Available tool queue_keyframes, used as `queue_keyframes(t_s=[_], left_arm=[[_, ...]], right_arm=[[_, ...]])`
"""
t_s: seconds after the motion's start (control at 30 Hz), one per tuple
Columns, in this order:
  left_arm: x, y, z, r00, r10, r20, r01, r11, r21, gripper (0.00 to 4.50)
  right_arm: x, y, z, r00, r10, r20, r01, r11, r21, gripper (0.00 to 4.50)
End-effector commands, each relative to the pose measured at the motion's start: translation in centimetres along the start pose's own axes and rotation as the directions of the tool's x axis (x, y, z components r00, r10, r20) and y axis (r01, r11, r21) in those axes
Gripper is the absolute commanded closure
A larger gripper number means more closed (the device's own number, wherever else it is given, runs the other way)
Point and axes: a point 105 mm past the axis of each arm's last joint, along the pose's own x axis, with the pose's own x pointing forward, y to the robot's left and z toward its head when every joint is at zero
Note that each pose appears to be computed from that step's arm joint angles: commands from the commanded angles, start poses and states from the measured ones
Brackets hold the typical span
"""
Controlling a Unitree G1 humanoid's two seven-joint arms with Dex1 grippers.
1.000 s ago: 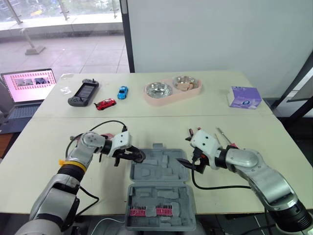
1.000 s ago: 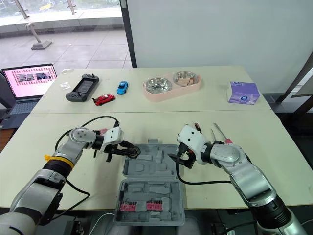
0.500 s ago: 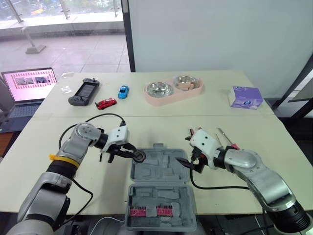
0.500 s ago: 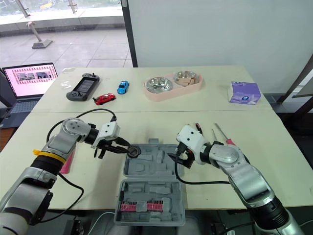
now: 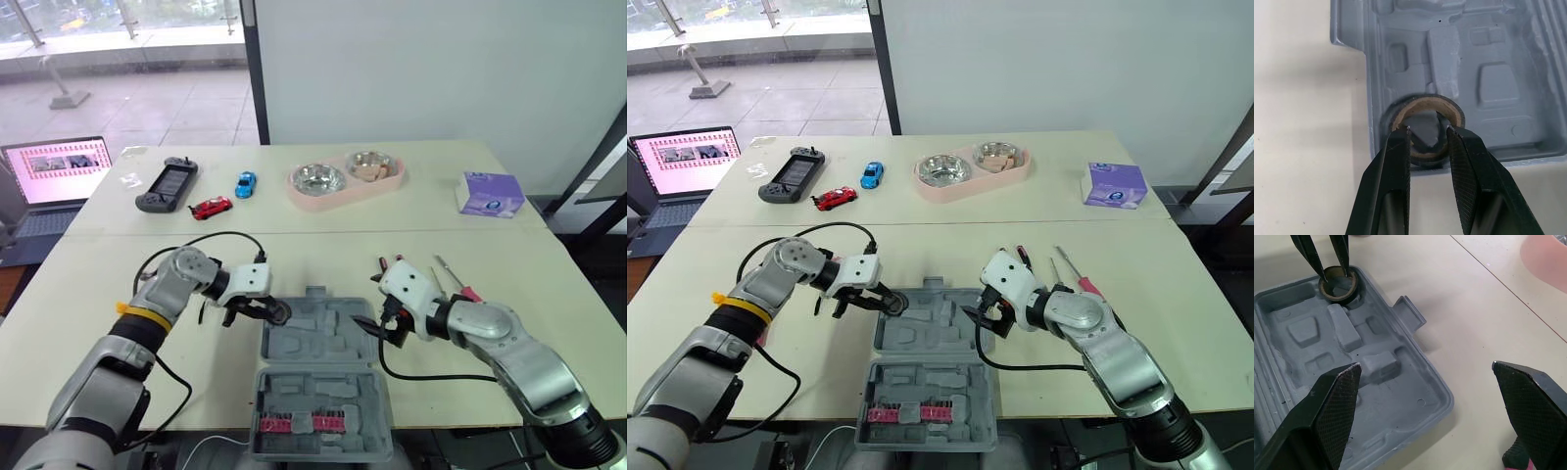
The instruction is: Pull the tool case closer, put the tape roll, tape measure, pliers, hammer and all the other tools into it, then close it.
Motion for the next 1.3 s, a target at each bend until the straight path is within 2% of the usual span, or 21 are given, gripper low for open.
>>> queue_keyframes(t_s=[0.03,0.5,0.67,0.77,0.93,1.1,1.3], left_arm=[[0.8,-0.2,-0.3,1.000,-0.007,-0.013,0.007,1.000,-0.010,3.29],[0.9,-0.4,-0.8,1.000,0.006,-0.027,-0.006,1.000,-0.007,3.29],[-1.2,2.4,2.7,0.979,0.137,0.148,-0.129,0.990,-0.060,3.29],[-2.8,2.8,3.1,0.967,0.169,0.188,-0.154,0.984,-0.092,3.29],[-4.0,1.7,1.6,0.979,0.152,0.136,-0.138,0.984,-0.110,3.29],[-3.4,0.4,0.4,0.991,0.105,0.080,-0.097,0.991,-0.094,3.29],[-2.4,0.1,0.5,0.990,0.105,0.092,-0.097,0.991,-0.089,3.29]], right_arm=[[-0.4,0.2,1.2,0.999,-0.009,0.042,0.010,1.000,-0.028,0.00],[-0.4,0.2,1.2,0.999,-0.009,0.042,0.010,1.000,-0.026,0.00],[-0.4,0.2,1.3,0.999,-0.010,0.047,0.011,1.000,-0.025,0.00],[-0.4,0.2,1.3,0.999,-0.011,0.047,0.013,1.000,-0.024,0.00],[-0.3,0.3,1.2,0.999,-0.012,0.049,0.013,1.000,-0.022,0.00],[-0.3,0.2,1.2,0.999,-0.010,0.050,0.011,1.000,-0.023,0.00],[-0.2,0.2,1.2,0.999,-0.007,0.049,0.008,1.000,-0.024,0.00]])
